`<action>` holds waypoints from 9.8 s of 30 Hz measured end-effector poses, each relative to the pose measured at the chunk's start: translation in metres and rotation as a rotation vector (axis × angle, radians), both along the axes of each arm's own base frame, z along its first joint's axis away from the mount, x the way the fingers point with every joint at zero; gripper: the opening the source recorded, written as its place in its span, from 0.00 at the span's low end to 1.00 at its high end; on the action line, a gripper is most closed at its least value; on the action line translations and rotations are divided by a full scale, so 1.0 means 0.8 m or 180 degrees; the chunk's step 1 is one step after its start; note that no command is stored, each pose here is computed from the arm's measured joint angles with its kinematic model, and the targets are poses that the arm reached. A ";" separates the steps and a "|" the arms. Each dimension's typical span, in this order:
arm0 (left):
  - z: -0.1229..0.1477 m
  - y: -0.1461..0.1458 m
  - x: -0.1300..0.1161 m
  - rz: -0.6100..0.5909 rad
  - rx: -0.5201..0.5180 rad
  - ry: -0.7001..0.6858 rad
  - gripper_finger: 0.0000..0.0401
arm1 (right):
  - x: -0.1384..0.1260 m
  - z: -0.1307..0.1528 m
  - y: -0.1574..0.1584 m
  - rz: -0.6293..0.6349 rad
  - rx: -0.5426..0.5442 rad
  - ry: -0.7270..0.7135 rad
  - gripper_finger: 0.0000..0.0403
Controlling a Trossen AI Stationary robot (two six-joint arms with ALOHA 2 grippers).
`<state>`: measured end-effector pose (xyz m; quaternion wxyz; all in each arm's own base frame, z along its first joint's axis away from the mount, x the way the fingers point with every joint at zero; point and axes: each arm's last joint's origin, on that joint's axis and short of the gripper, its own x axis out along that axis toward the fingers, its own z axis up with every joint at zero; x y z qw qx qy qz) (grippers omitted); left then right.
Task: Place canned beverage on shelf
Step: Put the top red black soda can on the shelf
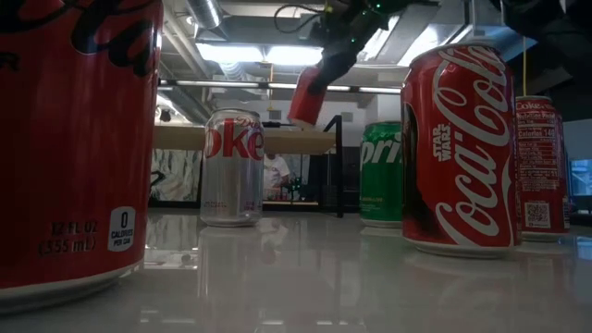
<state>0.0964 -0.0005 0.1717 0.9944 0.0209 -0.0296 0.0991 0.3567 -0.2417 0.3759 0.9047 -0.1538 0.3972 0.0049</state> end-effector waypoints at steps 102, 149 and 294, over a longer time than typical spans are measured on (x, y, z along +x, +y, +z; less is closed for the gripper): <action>0.000 0.000 0.000 -0.0001 -0.0001 0.0001 0.82 | 0.003 -0.003 -0.009 -0.0431 -0.0415 0.0182 0.96; 0.000 0.000 0.000 -0.0001 -0.0001 0.0000 0.82 | 0.037 -0.025 -0.028 -0.0935 0.0453 -0.0507 0.96; 0.000 0.000 0.000 -0.0016 -0.0247 -0.0046 0.82 | 0.033 -0.016 -0.024 -0.0251 -0.0131 -0.0343 0.96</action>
